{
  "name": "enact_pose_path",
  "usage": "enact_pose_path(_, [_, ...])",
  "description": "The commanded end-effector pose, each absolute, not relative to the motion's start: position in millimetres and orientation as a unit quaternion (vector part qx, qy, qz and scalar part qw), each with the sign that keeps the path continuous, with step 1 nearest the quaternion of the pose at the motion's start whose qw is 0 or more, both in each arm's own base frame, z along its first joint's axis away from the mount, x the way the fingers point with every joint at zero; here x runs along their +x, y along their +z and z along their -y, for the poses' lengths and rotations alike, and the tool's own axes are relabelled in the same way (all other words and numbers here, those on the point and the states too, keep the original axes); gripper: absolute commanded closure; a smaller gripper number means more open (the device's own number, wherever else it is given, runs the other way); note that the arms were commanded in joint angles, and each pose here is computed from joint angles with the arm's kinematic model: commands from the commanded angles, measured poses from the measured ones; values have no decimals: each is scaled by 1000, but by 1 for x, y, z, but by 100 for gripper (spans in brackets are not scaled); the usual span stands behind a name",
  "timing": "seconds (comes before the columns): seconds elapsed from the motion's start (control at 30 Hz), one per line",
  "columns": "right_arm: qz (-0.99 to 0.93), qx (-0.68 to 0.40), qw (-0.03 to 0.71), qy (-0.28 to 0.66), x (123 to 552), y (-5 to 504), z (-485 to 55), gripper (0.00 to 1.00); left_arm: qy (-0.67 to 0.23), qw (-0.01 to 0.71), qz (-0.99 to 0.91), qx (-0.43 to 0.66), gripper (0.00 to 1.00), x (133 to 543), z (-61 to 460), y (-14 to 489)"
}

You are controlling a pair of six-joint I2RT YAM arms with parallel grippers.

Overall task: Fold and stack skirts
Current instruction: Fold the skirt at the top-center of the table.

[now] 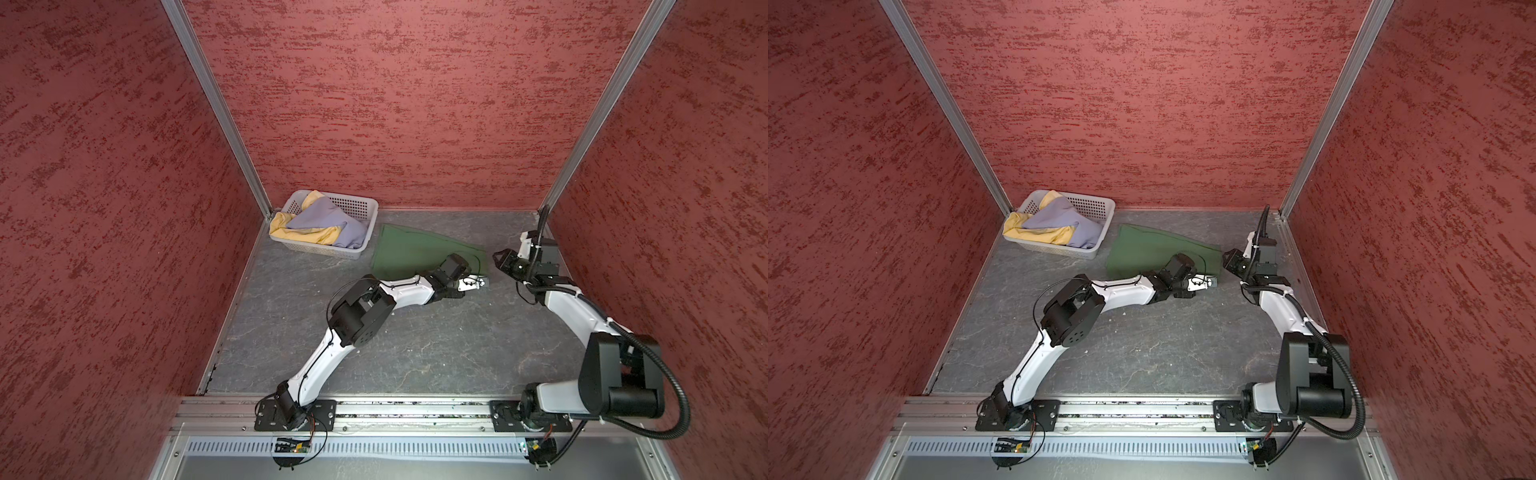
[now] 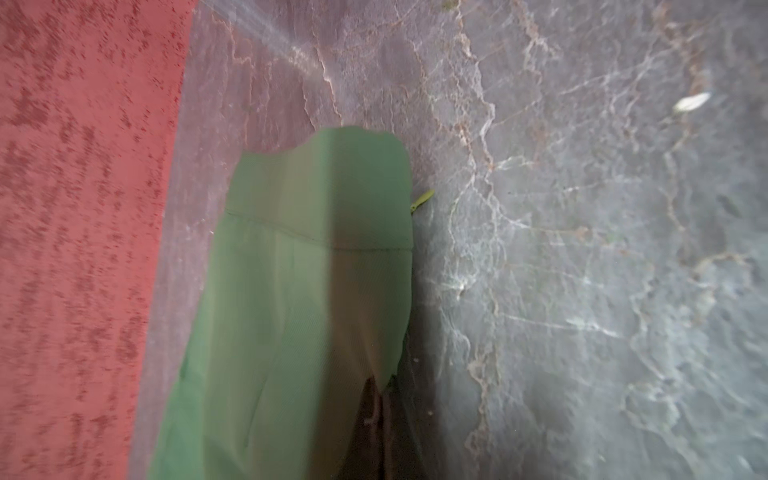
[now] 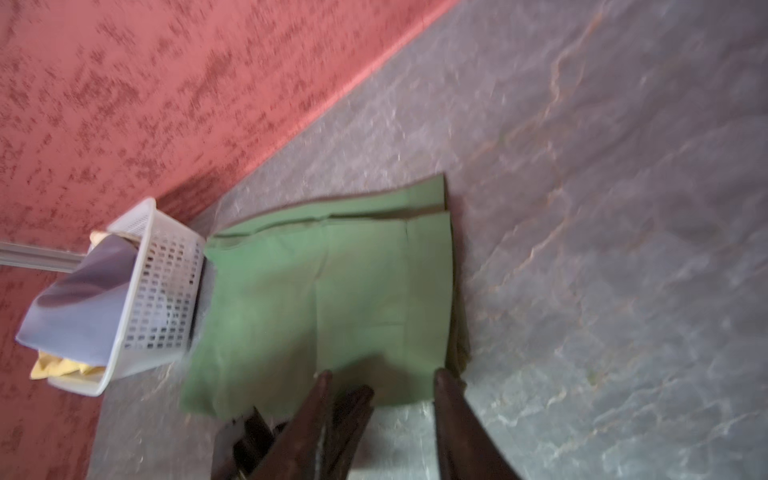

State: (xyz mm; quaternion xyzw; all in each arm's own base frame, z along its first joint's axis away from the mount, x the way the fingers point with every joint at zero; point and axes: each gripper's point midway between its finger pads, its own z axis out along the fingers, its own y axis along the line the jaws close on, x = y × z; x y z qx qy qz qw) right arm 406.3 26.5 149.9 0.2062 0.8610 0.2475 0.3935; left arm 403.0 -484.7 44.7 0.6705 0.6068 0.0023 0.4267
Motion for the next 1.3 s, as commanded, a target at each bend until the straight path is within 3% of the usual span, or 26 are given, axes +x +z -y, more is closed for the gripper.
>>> enact_pose_path(0.0, [-858, 201, 371, 293, 403, 147, -40, 51, -63, 443, -621, 644, 100, 392, 483, 87])
enact_pose_path(0.13, [-861, 208, 345, 310, 402, 136, -47, 43, -102, 448, -617, 638, 100, 375, 478, 105])
enact_pose_path(0.37, [-872, 237, 303, 302, 395, 109, -45, 39, -135, 448, -617, 633, 100, 358, 474, 119])
enact_pose_path(0.47, [-873, 248, 296, 299, 388, 97, -43, 33, -132, 445, -613, 640, 100, 352, 474, 117])
enact_pose_path(0.87, [-867, 278, 259, 322, 358, 69, -39, 29, -127, 426, -608, 658, 100, 327, 479, 95])
enact_pose_path(1.27, [-854, 302, 243, 346, 353, 50, -44, 33, -148, 425, -604, 658, 100, 308, 486, 100])
